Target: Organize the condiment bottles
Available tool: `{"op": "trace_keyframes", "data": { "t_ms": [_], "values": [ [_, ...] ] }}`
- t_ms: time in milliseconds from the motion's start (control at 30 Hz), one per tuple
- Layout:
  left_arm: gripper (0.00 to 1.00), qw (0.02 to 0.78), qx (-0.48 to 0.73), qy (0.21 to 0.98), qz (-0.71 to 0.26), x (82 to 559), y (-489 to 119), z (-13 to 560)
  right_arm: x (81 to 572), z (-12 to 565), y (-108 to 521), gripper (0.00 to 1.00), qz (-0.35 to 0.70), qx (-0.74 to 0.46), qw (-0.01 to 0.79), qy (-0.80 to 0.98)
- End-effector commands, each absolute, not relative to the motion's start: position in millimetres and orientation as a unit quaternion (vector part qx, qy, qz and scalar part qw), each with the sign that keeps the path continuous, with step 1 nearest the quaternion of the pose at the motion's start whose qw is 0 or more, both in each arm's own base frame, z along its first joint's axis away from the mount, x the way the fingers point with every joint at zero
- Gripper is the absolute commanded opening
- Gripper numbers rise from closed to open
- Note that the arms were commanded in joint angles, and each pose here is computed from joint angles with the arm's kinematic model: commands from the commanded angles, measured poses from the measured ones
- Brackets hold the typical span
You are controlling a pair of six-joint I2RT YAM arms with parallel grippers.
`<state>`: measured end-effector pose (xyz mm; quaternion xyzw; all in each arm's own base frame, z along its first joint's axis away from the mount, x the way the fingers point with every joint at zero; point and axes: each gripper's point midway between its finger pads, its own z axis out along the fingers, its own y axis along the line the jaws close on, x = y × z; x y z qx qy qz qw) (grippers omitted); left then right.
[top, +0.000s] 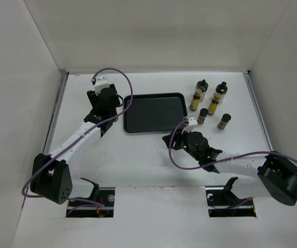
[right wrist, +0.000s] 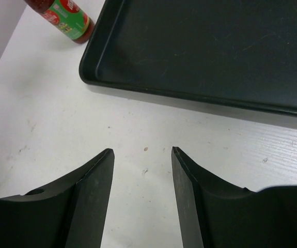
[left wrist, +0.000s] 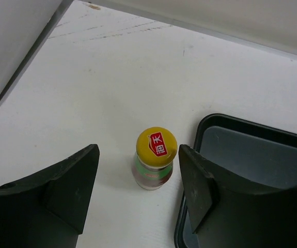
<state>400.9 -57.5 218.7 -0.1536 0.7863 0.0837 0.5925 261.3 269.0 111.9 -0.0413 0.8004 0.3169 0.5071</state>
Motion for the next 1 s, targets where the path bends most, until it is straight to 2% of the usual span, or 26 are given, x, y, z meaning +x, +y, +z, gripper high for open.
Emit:
{"op": "trace_keyframes", "data": {
  "t_ms": [0, 200, 400, 500, 667, 800, 967],
  "values": [
    [0.61, 0.617, -0.162, 0.769, 0.049, 408.5, -65.7, 241.6, 264.5, 140.7, 285.3, 0.55, 0.356, -0.044, 0.526, 0.771],
    [0.60, 0.597, -0.158, 0.784, 0.053, 425.6, -62.3, 221.4, 264.0, 136.6, 286.3, 0.54, 0.356, -0.046, 0.522, 0.774],
    [0.54, 0.600, -0.163, 0.782, 0.053, 437.9, -64.7, 215.1, 263.7, 138.8, 287.5, 0.54, 0.360, -0.048, 0.524, 0.770],
    [0.44, 0.606, -0.164, 0.777, 0.051, 441.9, -65.7, 216.9, 263.4, 136.9, 288.8, 0.53, 0.360, -0.051, 0.521, 0.772],
    [0.19, 0.616, -0.173, 0.766, 0.063, 437.5, -59.6, 226.2, 263.8, 135.1, 289.2, 0.53, 0.358, -0.052, 0.521, 0.773],
    [0.14, 0.645, -0.186, 0.738, 0.069, 425.2, -49.4, 257.6, 263.9, 139.0, 288.7, 0.53, 0.360, -0.052, 0.525, 0.770],
    [0.14, 0.689, -0.188, 0.697, 0.064, 408.8, -48.1, 317.5, 263.8, 134.9, 287.7, 0.53, 0.360, -0.048, 0.520, 0.773]
  ]
}}
